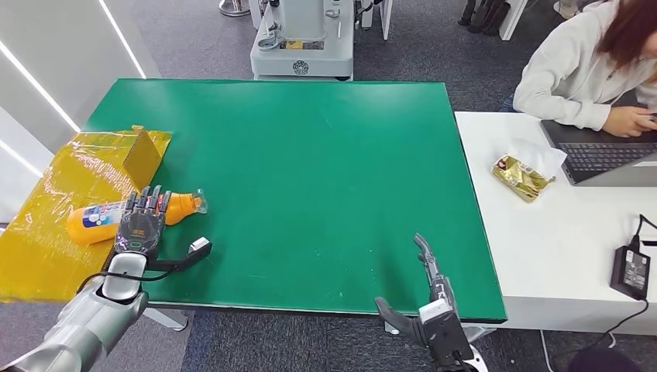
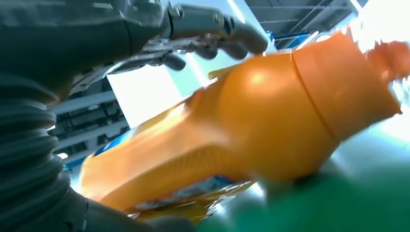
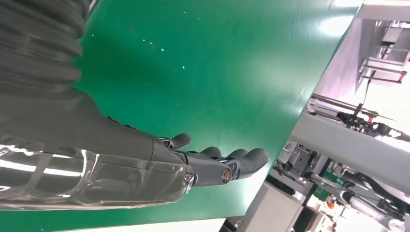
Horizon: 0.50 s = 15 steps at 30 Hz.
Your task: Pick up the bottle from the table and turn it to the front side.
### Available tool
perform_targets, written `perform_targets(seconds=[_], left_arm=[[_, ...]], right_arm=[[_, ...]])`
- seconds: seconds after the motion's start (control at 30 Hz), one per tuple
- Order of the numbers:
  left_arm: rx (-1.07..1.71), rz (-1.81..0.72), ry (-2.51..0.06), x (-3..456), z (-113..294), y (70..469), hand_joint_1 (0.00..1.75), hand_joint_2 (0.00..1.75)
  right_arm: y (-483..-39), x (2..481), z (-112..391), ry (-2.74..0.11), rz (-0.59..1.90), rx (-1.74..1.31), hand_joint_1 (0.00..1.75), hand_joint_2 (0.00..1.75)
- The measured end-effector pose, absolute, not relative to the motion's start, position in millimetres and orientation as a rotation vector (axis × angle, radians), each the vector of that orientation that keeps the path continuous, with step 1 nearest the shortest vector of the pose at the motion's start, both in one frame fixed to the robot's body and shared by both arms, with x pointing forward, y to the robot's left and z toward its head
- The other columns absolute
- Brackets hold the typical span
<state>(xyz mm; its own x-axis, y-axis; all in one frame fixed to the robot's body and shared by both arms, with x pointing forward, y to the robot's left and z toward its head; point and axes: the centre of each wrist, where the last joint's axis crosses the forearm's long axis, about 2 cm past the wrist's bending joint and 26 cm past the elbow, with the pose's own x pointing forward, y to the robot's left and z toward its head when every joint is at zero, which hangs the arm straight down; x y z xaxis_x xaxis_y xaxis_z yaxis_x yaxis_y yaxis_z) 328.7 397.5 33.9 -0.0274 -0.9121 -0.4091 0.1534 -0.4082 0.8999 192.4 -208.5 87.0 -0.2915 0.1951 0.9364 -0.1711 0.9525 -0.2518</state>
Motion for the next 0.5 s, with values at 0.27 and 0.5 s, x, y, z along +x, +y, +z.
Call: perform_targets(seconds=[0.27,0.5], left_arm=[[1.189,-1.267,-1.212,313,20,371,0.00,1.75],[1.061,-1.068,-1.578,299,23,314,0.00,1.75]], right_arm=[[-215,185,87,-1.823,0.324,-0.052,0.00,1.75],[-215,188,90,-1.855,0.273,-0.054,0.00,1.75]])
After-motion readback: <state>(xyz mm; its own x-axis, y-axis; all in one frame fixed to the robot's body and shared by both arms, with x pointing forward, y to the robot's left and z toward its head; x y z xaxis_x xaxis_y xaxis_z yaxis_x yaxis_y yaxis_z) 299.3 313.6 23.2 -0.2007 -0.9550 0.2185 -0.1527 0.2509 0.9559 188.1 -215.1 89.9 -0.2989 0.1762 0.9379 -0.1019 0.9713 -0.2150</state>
